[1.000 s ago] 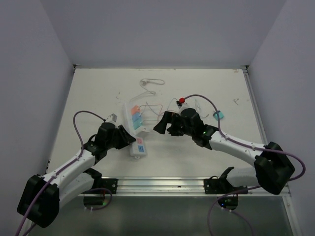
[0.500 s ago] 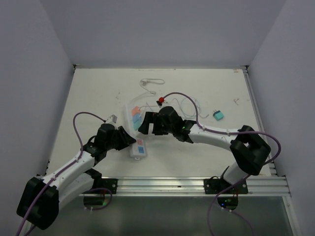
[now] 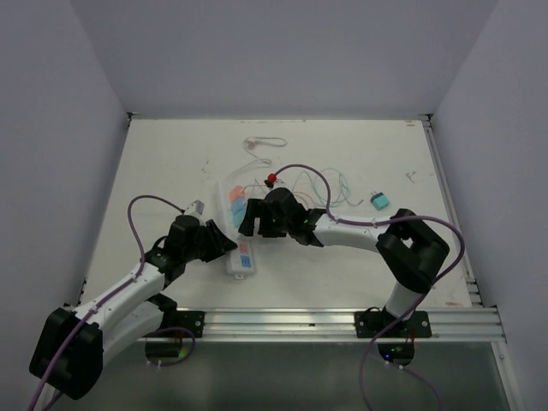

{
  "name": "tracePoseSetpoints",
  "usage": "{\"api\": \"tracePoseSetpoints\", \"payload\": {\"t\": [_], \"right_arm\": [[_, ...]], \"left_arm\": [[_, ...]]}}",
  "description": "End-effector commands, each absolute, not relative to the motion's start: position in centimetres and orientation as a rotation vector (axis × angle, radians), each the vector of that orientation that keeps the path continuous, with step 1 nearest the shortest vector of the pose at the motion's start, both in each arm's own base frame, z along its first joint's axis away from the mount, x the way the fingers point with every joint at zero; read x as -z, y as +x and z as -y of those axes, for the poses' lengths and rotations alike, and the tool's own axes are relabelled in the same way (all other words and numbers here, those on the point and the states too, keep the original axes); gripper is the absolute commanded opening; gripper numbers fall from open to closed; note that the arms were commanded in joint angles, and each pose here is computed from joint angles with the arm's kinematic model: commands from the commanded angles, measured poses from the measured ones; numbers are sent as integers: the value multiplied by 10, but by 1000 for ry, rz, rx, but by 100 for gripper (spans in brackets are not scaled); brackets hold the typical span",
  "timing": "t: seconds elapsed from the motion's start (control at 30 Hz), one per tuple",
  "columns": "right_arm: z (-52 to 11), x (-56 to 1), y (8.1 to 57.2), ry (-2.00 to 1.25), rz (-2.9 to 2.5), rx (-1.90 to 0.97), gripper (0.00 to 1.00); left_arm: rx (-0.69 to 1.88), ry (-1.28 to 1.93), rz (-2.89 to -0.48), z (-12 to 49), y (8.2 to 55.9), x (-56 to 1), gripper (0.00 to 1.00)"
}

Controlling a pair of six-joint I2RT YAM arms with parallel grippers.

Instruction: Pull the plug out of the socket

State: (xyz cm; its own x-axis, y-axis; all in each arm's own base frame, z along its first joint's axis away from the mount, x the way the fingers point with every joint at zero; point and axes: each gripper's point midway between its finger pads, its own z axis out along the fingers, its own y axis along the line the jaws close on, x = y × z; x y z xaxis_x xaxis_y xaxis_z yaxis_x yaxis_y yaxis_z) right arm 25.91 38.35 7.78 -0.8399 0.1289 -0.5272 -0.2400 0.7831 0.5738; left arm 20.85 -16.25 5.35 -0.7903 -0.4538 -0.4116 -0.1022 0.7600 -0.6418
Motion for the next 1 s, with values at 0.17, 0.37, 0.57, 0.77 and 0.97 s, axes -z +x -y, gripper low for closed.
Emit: {"api": "tracePoseSetpoints", "payload": {"t": [0.17,0.37,0.57,0.77,0.97], "right_arm": [[-402,-97,273,-53,-2339,-943,62],[-402,-93,270,-50,-2347,-962,19],[-402,-91,267,-25,-2347,-984,0],[-403,-93,266,-14,-2339,-992,0],[-406,-93,264,-17,-2335,-997,0]], "left_arm": [[787,-369,-2466,158,197,-38,0],[807,-366,-2484,161,194,-37,12],[866,-384,-2467,167,194,-42,59],[923,-397,-2482,174,190,-38,63],[942,-420,-2471,176,192,-38,62]]}}
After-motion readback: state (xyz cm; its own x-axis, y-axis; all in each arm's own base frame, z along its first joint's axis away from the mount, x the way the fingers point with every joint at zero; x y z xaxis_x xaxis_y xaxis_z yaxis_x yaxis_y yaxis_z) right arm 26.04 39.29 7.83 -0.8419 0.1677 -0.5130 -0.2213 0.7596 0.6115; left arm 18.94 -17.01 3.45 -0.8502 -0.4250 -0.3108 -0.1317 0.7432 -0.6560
